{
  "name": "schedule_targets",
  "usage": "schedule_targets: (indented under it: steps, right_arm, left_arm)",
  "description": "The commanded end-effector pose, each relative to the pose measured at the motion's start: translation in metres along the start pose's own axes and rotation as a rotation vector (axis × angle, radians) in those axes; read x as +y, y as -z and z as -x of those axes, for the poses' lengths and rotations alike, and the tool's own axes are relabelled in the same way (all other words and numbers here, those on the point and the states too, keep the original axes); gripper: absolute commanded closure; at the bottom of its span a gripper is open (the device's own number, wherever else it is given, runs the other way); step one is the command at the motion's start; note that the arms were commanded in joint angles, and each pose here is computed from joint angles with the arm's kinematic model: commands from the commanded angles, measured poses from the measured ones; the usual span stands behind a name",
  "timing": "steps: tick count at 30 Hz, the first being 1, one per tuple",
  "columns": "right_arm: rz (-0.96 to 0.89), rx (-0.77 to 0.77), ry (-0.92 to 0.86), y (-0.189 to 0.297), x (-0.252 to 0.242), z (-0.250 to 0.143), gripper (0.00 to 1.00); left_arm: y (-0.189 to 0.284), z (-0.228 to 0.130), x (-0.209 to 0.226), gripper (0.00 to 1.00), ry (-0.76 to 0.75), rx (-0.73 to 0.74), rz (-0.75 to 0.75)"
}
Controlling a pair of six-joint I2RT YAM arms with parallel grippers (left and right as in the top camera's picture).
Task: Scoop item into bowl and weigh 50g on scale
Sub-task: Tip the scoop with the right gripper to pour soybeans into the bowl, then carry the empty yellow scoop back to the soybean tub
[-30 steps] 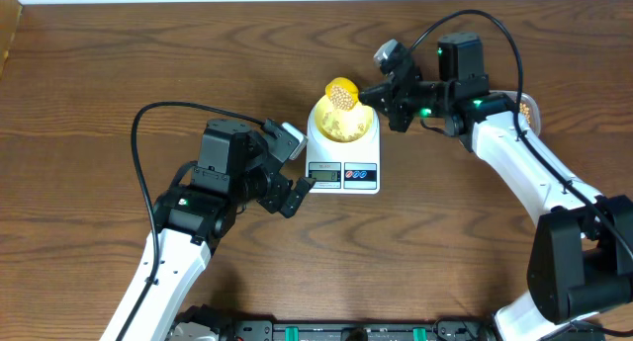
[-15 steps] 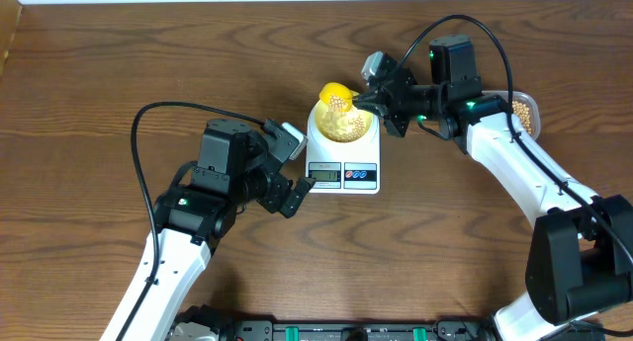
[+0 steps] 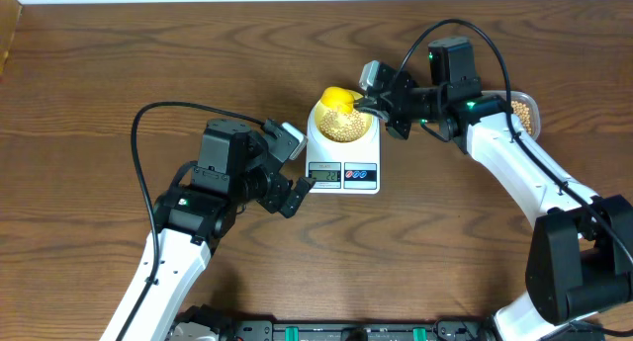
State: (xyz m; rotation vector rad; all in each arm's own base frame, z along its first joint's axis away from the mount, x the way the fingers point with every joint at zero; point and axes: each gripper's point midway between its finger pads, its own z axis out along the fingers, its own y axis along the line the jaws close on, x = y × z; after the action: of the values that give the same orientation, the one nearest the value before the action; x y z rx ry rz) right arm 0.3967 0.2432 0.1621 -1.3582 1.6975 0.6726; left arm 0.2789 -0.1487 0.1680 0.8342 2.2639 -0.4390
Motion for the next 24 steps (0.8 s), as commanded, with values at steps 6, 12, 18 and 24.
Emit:
schedule_targets:
  steps: [6,12,18,24]
  right_arm:
    - [0.004,-0.011,0.072,-0.003,0.0,0.001,0.99]
    - [-0.026,-0.053,-0.18,-0.003,-0.01,0.012,0.99]
    - [-0.044,-0.071,-0.487,0.004,-0.02,0.01,0.98]
    - [-0.102,-0.099,-0.821,0.028,-0.046,-0.007,0.98]
  left_arm:
    - [0.002,0.003,0.0,0.02,-0.003,-0.012,0.001]
    - [0.002,0.003,0.0,0.02,-0.003,-0.012,0.001]
    - [0.002,0.003,0.0,0.02,-0.003,-0.012,0.001]
    - [0.002,0.003,0.001,0.02,-0.003,-0.012,0.001]
